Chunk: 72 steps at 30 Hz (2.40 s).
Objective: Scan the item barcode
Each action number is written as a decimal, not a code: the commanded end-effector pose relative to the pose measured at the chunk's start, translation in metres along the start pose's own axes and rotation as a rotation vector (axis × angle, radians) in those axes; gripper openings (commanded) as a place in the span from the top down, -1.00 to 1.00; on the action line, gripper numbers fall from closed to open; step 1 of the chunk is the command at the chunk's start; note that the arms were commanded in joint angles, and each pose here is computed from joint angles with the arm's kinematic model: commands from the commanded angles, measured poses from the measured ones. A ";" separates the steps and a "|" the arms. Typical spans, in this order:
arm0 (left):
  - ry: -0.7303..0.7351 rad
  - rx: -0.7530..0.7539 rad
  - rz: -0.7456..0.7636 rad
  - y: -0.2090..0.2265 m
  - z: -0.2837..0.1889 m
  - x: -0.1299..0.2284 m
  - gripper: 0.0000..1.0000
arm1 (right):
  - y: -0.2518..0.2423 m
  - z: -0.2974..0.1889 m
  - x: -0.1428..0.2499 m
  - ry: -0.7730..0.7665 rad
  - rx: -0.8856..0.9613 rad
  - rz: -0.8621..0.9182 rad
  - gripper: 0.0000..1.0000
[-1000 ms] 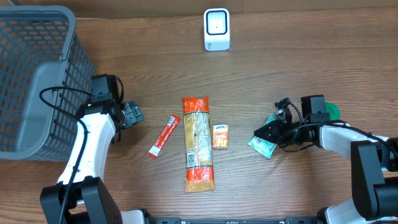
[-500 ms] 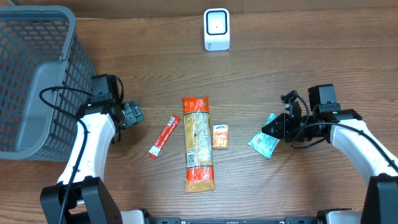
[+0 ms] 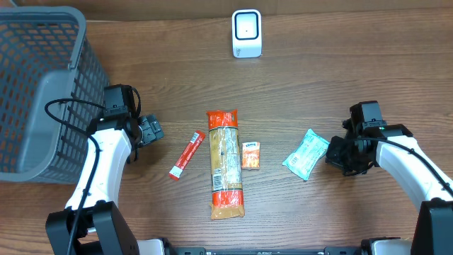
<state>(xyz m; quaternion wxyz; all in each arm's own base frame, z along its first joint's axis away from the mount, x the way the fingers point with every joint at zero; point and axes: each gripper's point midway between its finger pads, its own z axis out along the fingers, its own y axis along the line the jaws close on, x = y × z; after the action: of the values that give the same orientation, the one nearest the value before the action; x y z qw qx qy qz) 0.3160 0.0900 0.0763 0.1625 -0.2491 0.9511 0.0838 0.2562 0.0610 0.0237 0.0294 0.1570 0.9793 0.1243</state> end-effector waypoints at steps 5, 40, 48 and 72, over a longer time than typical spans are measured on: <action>-0.022 0.015 0.006 -0.004 -0.005 -0.008 -1.00 | -0.010 0.001 -0.017 -0.089 0.058 0.015 0.93; -0.022 0.015 0.006 -0.004 -0.005 -0.008 -0.99 | 0.065 -0.029 -0.006 -0.055 -0.161 -0.173 0.93; -0.022 0.015 0.006 -0.004 -0.005 -0.008 -1.00 | 0.081 -0.019 0.021 0.047 -0.237 -0.377 0.93; -0.022 0.015 0.006 -0.004 -0.005 -0.008 -0.99 | 0.109 -0.016 0.013 0.151 -0.335 -0.363 0.93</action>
<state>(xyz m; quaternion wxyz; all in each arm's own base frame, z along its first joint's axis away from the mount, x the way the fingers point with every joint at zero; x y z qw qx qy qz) 0.3160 0.0899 0.0762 0.1625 -0.2490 0.9511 0.0836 0.2588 0.1479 0.0301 -0.0377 -0.0175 0.9665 0.2532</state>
